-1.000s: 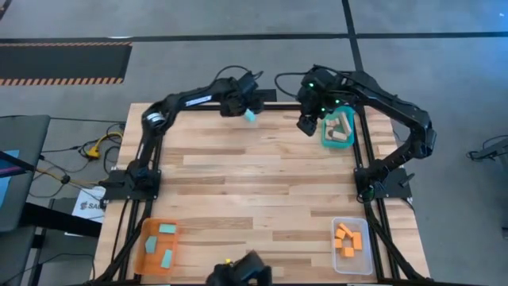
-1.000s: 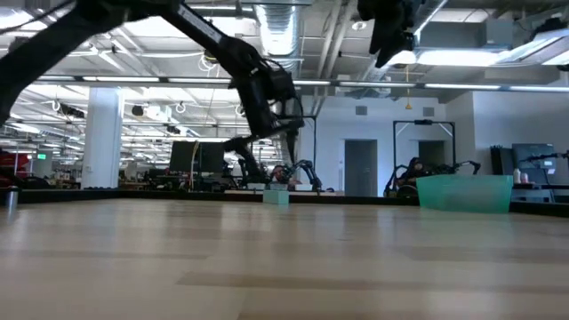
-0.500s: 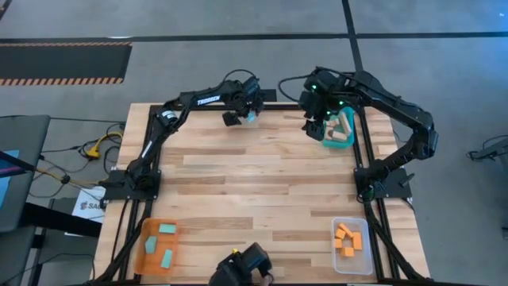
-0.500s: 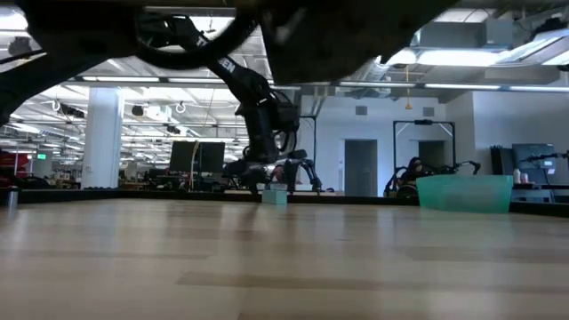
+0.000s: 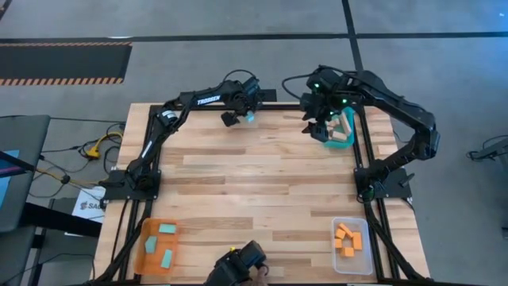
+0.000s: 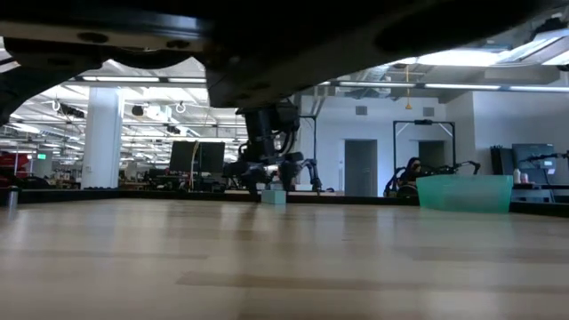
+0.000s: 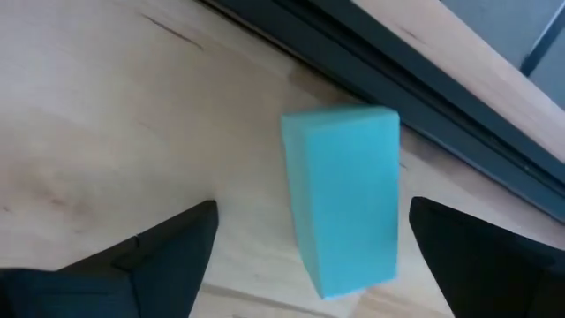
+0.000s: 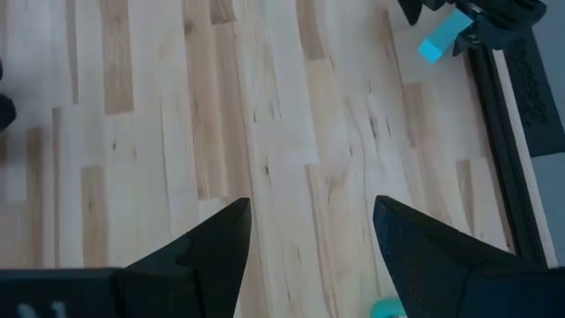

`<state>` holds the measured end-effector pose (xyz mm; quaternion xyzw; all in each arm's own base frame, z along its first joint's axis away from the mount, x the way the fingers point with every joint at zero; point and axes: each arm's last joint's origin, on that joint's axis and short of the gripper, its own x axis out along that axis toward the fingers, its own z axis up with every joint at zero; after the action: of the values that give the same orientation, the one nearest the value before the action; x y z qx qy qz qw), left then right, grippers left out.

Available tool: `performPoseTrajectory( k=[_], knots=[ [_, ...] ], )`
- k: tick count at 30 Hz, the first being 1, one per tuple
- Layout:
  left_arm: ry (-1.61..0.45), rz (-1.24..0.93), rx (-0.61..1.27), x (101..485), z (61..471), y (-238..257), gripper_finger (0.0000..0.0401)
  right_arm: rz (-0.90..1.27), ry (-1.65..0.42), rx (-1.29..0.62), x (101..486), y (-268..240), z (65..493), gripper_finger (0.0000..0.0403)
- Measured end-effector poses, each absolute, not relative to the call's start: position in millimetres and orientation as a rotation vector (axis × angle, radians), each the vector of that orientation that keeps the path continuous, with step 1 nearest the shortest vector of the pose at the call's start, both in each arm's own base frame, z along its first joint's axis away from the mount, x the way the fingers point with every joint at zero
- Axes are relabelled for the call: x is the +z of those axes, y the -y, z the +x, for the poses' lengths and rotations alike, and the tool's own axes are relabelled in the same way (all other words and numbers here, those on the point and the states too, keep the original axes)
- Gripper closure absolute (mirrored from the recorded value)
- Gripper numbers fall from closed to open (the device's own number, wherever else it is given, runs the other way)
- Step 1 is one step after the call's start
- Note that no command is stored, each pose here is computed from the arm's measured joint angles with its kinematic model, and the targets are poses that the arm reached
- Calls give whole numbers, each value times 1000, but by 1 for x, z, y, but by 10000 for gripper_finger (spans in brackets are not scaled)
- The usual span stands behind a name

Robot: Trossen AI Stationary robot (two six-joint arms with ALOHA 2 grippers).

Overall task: Sort & place blocks by color
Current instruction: Put the blue block into the orange bin

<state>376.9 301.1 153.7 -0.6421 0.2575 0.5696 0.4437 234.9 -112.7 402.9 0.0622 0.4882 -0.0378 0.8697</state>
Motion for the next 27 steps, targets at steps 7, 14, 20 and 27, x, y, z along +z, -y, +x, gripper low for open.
performPoseTrajectory(
  k=[7,14,20,27],
  knots=[
    [-639,-1565,1468,152,374,-301,117,123,-996,-83,409,109,228,138],
    [-691,-1499,1452,151,372,-301,252,116,-979,-86,414,106,222,138],
    [-806,-1372,1321,156,371,-302,297,120,-987,-85,413,106,222,138],
    [-887,-1141,1131,200,360,-298,297,153,-987,-102,413,106,222,138]
  ],
)
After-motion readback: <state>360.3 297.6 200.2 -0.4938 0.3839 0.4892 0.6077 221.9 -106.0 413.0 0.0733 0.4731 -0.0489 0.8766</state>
